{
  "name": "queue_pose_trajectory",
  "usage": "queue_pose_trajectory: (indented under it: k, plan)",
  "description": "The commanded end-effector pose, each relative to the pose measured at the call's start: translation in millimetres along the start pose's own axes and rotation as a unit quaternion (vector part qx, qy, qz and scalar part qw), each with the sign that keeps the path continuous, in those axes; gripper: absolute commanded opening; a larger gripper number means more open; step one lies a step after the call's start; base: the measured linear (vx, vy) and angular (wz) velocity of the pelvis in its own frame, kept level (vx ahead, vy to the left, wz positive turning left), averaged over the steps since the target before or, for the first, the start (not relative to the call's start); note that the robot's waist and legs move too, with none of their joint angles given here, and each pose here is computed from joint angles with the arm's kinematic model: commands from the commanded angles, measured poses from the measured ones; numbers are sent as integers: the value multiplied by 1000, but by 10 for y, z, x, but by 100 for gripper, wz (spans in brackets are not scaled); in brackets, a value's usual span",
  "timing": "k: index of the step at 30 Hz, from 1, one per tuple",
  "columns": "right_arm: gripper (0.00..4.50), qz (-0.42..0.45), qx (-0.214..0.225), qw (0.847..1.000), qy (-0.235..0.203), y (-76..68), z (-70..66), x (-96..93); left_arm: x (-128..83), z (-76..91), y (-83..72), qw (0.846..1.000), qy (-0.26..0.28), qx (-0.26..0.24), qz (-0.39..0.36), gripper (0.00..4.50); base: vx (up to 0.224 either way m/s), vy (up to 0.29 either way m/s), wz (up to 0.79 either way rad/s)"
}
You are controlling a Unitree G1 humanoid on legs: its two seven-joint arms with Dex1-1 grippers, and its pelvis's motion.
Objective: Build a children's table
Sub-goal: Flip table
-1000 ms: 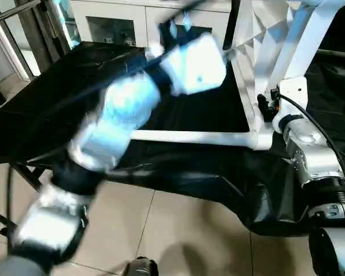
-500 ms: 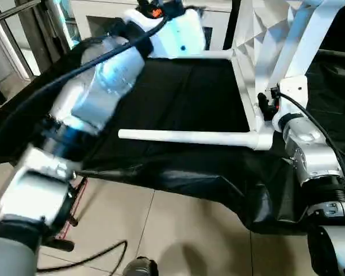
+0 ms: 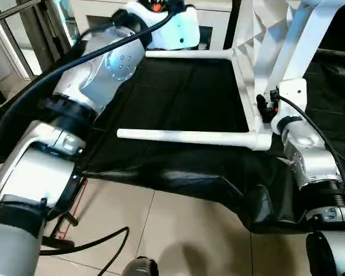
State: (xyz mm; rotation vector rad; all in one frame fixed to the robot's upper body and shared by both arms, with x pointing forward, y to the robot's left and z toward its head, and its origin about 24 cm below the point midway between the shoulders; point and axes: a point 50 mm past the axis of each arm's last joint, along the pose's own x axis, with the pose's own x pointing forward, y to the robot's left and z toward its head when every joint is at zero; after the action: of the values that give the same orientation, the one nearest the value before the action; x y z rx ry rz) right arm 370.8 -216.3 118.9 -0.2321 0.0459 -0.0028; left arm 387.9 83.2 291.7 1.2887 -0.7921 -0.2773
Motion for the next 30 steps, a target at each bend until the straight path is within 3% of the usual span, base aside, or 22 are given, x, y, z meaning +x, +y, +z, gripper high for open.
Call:
queue_pose_trajectory:
  k: [1, 14, 16, 17, 19, 23, 30]
  plan:
    - [284, 4, 4, 1000, -11, 25, 43, -8, 43, 24, 59, 1000, -8, -6, 7, 400, 0, 0, 0]
    - [284, 8, 3, 1000, -14, 54, 44, -3, 69, -81, 32, 1000, 17, -16, -10, 279, 0, 0, 0]
    - [284, 7, 1, 1000, -12, 50, 38, -3, 75, -84, 47, 999, 21, -32, -7, 277, 0, 0, 0]
    - [284, 6, 0, 1000, -12, 47, 40, -3, 82, -88, 59, 997, 25, -66, -4, 253, 0, 0, 0]
    - [284, 6, -1, 1000, -12, 46, 40, -2, 84, -90, 61, 997, 26, -78, -3, 237, 0, 0, 0]
    - [236, 8, 1, 1000, -15, 36, 50, -2, 101, -92, 62, 992, 31, -123, 0, 220, 0, 0, 0]
    - [218, -5, -5, 999, -31, -72, 172, 27, 151, -84, 134, 969, 39, -242, 22, 220, 0, 0, 0]
